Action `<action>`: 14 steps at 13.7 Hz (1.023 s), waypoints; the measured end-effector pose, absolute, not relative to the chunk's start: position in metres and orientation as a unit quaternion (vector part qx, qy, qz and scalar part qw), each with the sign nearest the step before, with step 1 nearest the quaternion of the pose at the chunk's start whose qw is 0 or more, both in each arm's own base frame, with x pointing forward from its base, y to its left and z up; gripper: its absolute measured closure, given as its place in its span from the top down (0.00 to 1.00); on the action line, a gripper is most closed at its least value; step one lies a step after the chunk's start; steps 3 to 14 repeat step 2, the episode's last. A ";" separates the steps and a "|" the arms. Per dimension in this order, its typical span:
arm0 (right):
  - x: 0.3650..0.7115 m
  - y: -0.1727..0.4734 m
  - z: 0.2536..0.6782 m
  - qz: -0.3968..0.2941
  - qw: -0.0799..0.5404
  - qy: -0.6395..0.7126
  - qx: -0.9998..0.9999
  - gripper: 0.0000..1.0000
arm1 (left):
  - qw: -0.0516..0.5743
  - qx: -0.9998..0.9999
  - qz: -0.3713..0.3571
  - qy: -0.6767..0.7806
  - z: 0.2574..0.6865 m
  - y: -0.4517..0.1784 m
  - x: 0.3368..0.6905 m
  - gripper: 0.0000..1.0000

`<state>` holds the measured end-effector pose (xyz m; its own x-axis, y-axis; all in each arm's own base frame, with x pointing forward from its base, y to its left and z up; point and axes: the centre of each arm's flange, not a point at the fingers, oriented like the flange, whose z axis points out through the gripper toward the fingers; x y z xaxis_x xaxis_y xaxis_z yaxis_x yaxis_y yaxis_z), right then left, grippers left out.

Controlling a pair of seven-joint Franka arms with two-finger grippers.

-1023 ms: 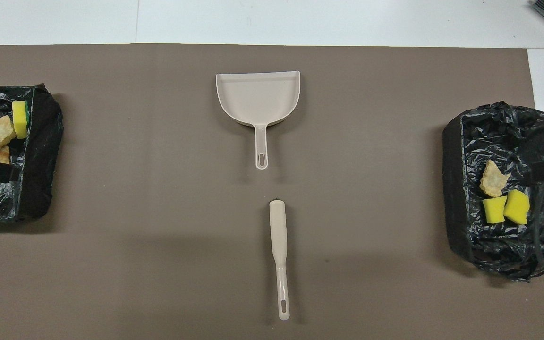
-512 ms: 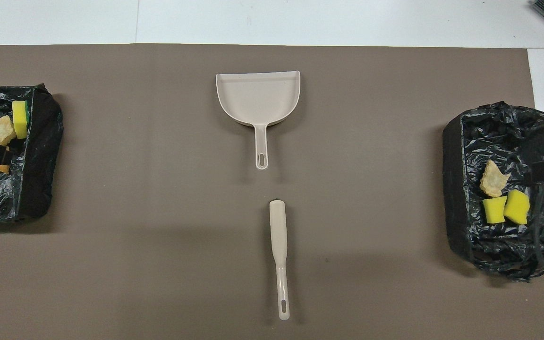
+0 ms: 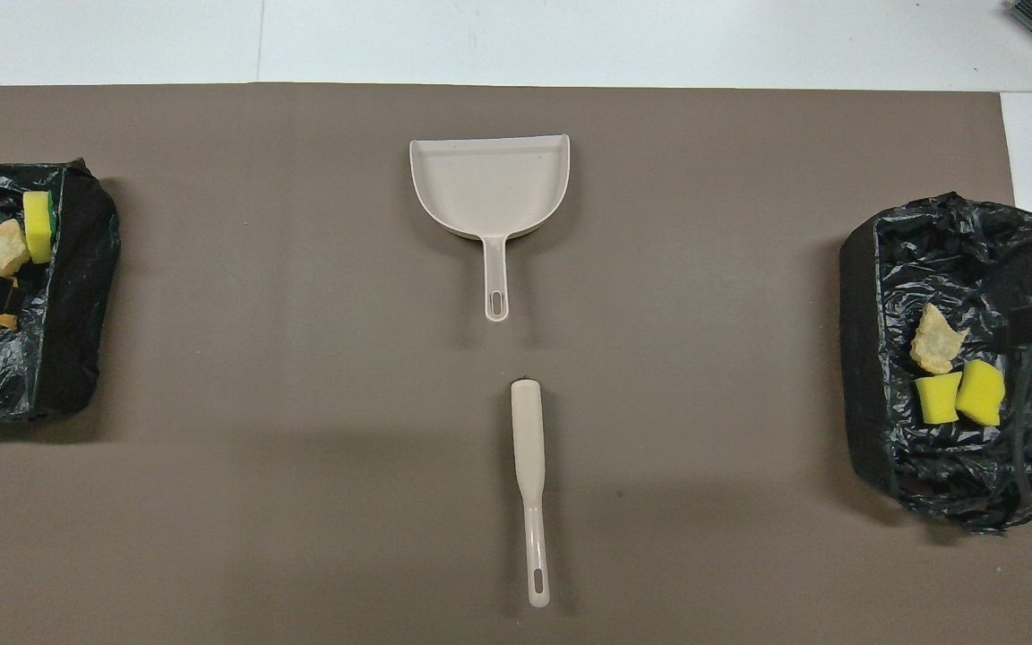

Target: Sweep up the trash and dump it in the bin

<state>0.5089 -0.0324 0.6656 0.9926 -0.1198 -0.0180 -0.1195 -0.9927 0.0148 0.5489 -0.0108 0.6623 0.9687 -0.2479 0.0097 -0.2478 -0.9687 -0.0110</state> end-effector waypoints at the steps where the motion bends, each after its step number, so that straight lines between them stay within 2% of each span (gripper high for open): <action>1: 0.509 -0.032 0.666 -0.009 0.007 -0.060 0.998 1.00 | 0.005 -0.993 -0.006 0.121 0.662 -0.010 0.549 1.00; 14: 0.509 -0.032 0.666 -0.009 0.007 -0.060 0.998 1.00 | 0.005 -0.994 -0.006 0.113 0.662 -0.010 0.549 1.00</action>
